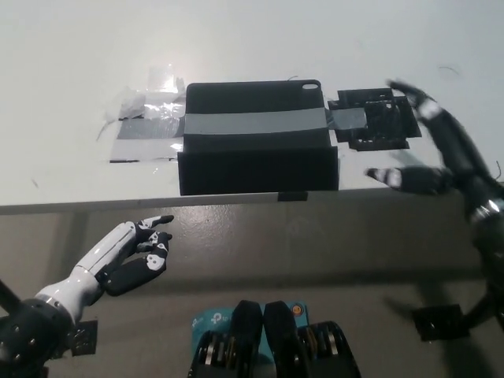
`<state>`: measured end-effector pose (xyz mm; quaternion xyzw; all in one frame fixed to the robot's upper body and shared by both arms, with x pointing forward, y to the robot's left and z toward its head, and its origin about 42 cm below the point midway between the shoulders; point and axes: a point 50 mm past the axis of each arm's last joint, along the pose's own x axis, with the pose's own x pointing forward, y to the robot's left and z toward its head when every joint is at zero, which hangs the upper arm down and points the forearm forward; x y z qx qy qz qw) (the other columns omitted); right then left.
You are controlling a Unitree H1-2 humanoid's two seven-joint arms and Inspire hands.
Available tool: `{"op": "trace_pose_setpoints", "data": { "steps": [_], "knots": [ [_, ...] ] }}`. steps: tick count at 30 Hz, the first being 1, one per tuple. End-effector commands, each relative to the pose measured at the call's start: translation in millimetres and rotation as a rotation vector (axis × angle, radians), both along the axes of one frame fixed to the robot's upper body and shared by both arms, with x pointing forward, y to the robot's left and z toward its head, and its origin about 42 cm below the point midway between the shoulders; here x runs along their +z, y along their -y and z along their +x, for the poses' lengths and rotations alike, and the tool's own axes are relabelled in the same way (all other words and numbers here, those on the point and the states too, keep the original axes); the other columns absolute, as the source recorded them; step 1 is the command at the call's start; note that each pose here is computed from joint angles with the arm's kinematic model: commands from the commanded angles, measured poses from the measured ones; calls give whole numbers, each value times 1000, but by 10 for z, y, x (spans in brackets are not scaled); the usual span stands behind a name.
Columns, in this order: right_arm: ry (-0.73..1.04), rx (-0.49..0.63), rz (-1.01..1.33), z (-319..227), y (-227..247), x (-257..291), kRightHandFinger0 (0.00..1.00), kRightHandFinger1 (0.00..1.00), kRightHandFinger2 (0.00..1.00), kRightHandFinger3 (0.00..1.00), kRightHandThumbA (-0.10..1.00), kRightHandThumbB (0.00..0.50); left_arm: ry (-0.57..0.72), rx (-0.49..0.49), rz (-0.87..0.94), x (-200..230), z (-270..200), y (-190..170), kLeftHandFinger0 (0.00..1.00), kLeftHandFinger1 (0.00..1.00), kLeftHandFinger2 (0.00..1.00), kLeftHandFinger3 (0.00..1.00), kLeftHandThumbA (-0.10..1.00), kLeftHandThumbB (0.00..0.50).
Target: The robot uses its right hand to pull the cover of a folded tablet cover kept in the middle of the desk
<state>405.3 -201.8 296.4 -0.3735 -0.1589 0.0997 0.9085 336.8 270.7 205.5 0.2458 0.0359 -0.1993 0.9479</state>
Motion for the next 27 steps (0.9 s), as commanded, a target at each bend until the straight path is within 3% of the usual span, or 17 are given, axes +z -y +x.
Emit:
{"op": "trace_pose_setpoints", "data": {
  "steps": [1, 5, 10, 15, 19, 27],
  "knots": [
    [262, -8, -199, 174, -505, 795, 1000, 1000, 1000, 1000, 1000, 500, 7, -19, 30, 106, 18, -23, 860, 883, 1000, 1000, 1000, 93],
    [330, 26, -277, 329, -851, 1040, 1000, 1000, 1000, 1000, 1000, 499, 11, -22, 20, 119, 3, -16, 873, 888, 1000, 1000, 1000, 102],
    [282, 91, -373, 439, -1209, 808, 1000, 1000, 1000, 1000, 1000, 500, 12, -20, 8, 113, 0, 4, 868, 886, 1000, 1000, 1000, 78],
    [218, 129, -450, 556, -1273, 417, 1000, 1000, 1000, 1000, 1000, 500, 15, -22, 14, 127, 22, 9, 863, 887, 1000, 1000, 1000, 89],
    [114, 122, -497, 668, -1205, 27, 1000, 1000, 1000, 1000, 1000, 500, 24, -25, 15, 147, 17, 20, 868, 892, 1000, 1000, 1000, 61],
    [12, 115, -469, 709, -1152, -410, 1000, 1000, 1000, 1000, 1000, 500, 20, -22, 20, 132, 12, 13, 866, 890, 1000, 1000, 1000, 55]
  ]
}}
